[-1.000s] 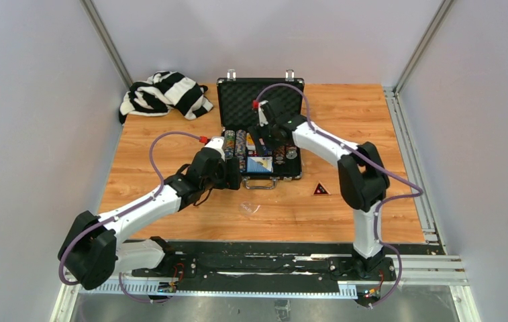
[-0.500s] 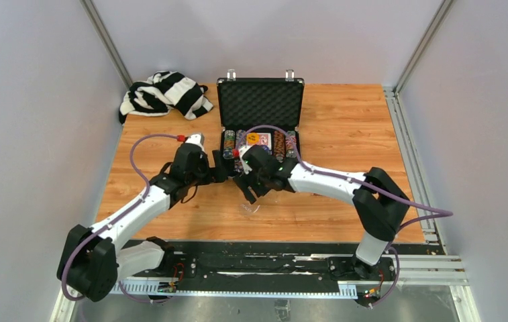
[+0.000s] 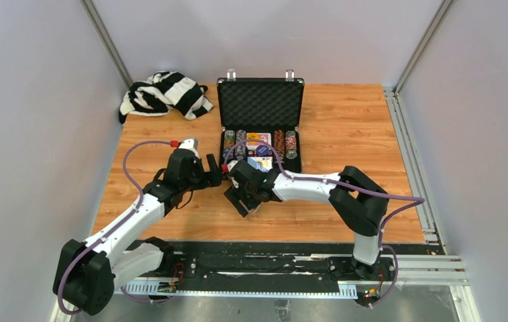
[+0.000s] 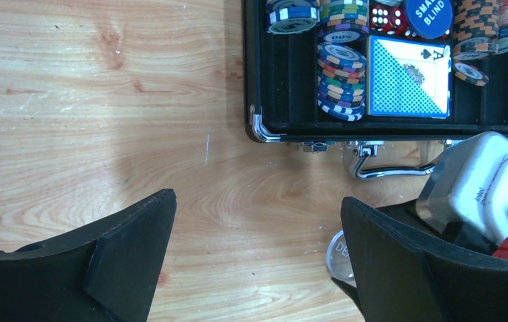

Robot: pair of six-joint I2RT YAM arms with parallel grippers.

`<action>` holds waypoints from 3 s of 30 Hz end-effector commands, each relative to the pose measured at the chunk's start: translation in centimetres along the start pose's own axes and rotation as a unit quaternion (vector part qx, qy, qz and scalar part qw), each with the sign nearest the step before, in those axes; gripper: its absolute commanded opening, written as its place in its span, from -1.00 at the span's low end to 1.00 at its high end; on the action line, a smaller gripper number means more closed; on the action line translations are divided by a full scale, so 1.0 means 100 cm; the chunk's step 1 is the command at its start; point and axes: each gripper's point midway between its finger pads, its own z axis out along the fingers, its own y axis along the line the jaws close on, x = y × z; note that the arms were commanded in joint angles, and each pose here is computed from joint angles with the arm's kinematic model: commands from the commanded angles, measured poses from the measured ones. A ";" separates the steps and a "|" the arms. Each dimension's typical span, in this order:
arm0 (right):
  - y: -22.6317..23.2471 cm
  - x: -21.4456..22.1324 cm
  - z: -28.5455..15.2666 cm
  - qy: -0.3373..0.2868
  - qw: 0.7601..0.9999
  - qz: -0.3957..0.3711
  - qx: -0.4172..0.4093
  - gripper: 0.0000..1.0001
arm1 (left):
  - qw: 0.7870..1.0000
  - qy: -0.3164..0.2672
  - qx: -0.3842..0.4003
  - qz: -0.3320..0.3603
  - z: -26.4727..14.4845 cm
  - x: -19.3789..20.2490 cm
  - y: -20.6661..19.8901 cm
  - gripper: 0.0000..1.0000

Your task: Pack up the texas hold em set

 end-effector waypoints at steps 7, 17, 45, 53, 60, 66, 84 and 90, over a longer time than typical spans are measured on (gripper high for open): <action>0.012 0.005 0.006 0.002 1.000 -0.006 0.006 0.43 | 1.000 0.003 0.013 0.000 0.003 0.002 -0.003 0.95; 0.013 0.018 0.007 0.018 1.000 -0.017 0.019 0.19 | 1.000 0.000 0.020 -0.002 0.001 0.002 -0.005 0.95; -0.011 -0.052 -0.039 -0.055 0.997 -0.029 0.049 0.06 | 1.000 0.004 0.023 0.000 0.003 0.004 -0.006 0.95; -0.051 -0.084 -0.038 -0.066 0.996 -0.010 0.064 0.07 | 1.000 0.005 0.016 0.005 0.004 0.004 -0.003 0.95; -0.099 -0.108 -0.032 -0.071 0.994 0.018 0.082 0.07 | 1.000 0.009 0.017 0.008 0.007 0.004 -0.005 0.95; -0.126 -0.094 -0.008 -0.041 0.994 0.043 0.087 0.08 | 0.999 0.022 0.020 0.010 0.014 0.010 -0.005 0.95; -0.160 -0.084 -0.079 -0.084 0.982 0.064 0.158 0.36 | 0.999 0.018 0.037 0.025 0.014 0.006 -0.011 0.96; -0.197 -0.013 -0.112 -0.076 0.967 0.147 0.194 0.36 | 0.997 0.012 0.068 0.029 0.011 0.004 -0.027 0.96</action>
